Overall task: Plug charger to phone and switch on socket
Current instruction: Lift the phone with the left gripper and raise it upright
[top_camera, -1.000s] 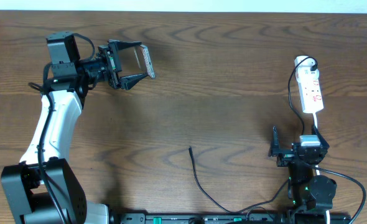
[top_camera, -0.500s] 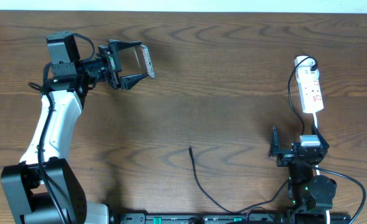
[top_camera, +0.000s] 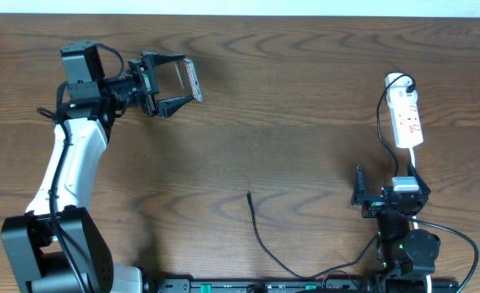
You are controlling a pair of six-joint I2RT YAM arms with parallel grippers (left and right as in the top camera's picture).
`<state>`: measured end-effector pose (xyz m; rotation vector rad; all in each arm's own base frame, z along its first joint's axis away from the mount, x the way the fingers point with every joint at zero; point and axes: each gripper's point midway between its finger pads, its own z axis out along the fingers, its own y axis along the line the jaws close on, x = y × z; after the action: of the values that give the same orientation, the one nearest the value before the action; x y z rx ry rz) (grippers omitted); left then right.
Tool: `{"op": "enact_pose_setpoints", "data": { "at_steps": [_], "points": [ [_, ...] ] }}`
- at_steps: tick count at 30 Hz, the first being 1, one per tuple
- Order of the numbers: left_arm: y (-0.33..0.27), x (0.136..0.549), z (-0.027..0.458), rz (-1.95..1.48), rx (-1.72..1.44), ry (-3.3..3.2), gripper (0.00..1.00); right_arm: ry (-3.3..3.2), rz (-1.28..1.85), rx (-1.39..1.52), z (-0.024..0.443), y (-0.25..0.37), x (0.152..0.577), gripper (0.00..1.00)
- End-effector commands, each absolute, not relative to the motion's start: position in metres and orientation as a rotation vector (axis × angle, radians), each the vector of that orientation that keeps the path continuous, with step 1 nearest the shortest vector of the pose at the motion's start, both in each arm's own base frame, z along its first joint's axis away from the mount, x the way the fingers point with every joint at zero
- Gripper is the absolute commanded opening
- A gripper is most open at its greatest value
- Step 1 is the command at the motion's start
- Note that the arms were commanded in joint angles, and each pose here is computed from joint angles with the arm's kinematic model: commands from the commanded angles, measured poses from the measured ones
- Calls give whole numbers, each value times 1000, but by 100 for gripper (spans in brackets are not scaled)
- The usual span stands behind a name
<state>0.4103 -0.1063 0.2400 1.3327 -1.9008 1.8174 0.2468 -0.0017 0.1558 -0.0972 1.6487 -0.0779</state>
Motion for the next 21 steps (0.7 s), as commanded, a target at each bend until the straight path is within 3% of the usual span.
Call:
{"op": "enact_pose_setpoints", "data": {
  "at_steps": [1, 12, 21],
  "points": [
    [-109, 406, 267, 1883, 1239, -1924, 7, 1648, -80, -107, 155, 0, 247, 99],
    [-106, 410, 264, 1931, 1196, -2046, 7, 1648, -80, -107, 155, 0, 247, 99],
    [-95, 423, 250, 2029, 906, -2599, 7, 1648, -80, -107, 155, 0, 247, 99]
  ]
}}
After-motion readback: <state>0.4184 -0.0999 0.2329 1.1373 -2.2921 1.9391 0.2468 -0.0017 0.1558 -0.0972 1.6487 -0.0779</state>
